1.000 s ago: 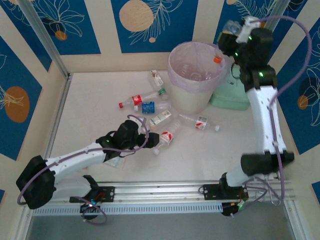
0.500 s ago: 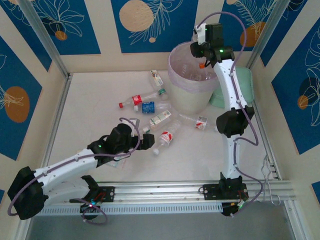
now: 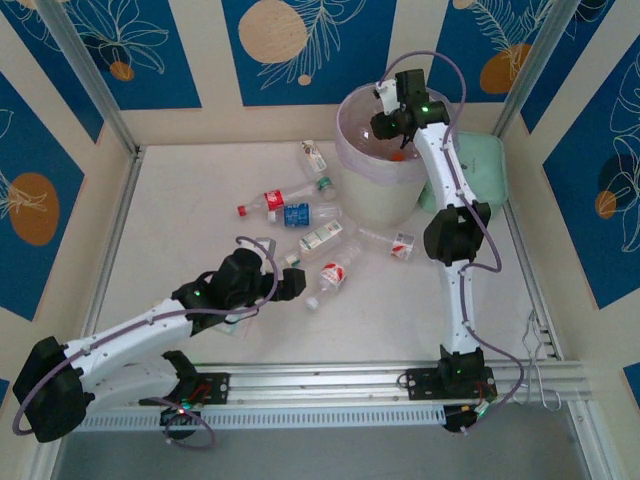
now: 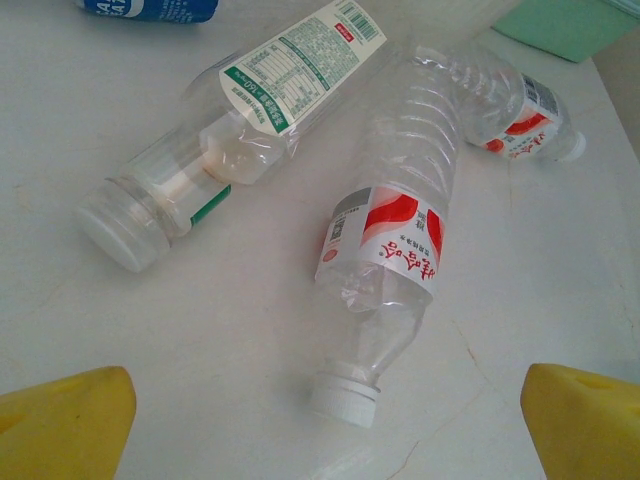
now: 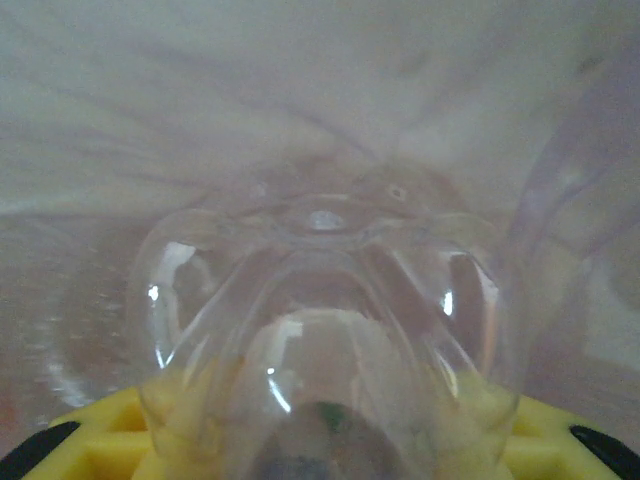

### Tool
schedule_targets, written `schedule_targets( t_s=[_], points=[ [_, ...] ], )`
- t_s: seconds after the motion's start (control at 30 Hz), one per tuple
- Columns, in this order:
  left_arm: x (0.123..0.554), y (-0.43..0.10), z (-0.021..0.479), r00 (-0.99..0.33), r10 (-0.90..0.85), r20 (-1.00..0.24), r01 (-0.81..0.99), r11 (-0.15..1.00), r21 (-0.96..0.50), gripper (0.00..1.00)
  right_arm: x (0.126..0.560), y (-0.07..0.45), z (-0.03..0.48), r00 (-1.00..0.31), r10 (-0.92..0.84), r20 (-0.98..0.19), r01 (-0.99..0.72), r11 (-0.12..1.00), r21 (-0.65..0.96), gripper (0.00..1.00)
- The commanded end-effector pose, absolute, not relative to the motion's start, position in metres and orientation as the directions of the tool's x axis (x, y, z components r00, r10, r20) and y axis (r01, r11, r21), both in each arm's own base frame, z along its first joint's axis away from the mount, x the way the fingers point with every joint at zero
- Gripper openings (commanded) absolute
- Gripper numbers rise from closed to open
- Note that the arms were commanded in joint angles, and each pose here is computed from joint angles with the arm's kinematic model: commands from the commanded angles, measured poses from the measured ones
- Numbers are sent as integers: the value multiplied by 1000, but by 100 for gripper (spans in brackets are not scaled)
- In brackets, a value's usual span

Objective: Put the plastic bottles in the bin

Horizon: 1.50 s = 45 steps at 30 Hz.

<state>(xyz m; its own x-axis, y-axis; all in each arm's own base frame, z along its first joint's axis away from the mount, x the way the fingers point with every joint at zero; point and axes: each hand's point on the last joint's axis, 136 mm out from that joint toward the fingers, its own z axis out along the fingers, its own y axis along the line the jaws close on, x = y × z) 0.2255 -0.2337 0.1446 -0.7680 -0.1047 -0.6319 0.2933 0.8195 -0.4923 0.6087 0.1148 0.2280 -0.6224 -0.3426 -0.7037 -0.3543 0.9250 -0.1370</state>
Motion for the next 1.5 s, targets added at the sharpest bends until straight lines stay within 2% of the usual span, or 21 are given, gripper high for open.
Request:
schedule_targets(
  t_s=[0.0,0.13,0.23,0.3,0.4,0.5,0.73,0.93,0.97,1.13,1.3,1.47],
  points=[
    [227,-231,139,-771,-117,-625,274,825,-493,98,603,114,194,-706,-289,-647,-330,942,-61,1],
    [227,-232,137,-775,-123,-620,272,821,-502,98,595,119,164,-760,-239,-604,-303,953,3,7],
    [226,-230,135,-777,-123,-617,267,823,-501,99,593,120,160,-777,-199,-598,-266,963,26,11],
    [225,-229,134,-776,-124,-618,265,826,-498,99,590,119,160,-792,-157,-590,-235,970,57,27],
    [225,-226,133,-774,-126,-620,261,829,-495,99,585,119,164,-796,-125,-592,-216,973,86,42],
    [224,-225,134,-774,-118,-622,265,832,-488,99,582,118,179,-778,-123,-616,-216,973,79,54],
    [224,-218,141,-768,-111,-630,262,845,-467,99,566,114,238,-725,-136,-675,-227,973,48,74],
    [230,-207,144,-776,-161,-611,181,870,-458,99,545,117,291,-665,-161,-729,-261,965,25,85],
    [231,-207,147,-777,-148,-612,183,877,-444,100,542,117,297,-659,-173,-732,-265,964,11,98],
    [246,-201,169,-758,-155,-634,137,912,-387,99,526,110,326,-629,-168,-759,-250,968,-8,100],
    [273,-203,187,-737,-147,-659,133,925,-355,99,504,111,356,-617,-73,-783,-261,958,116,99],
    [322,-212,207,-722,-229,-653,95,902,-421,99,473,113,386,-574,2,-819,-276,941,196,99]
  ],
)
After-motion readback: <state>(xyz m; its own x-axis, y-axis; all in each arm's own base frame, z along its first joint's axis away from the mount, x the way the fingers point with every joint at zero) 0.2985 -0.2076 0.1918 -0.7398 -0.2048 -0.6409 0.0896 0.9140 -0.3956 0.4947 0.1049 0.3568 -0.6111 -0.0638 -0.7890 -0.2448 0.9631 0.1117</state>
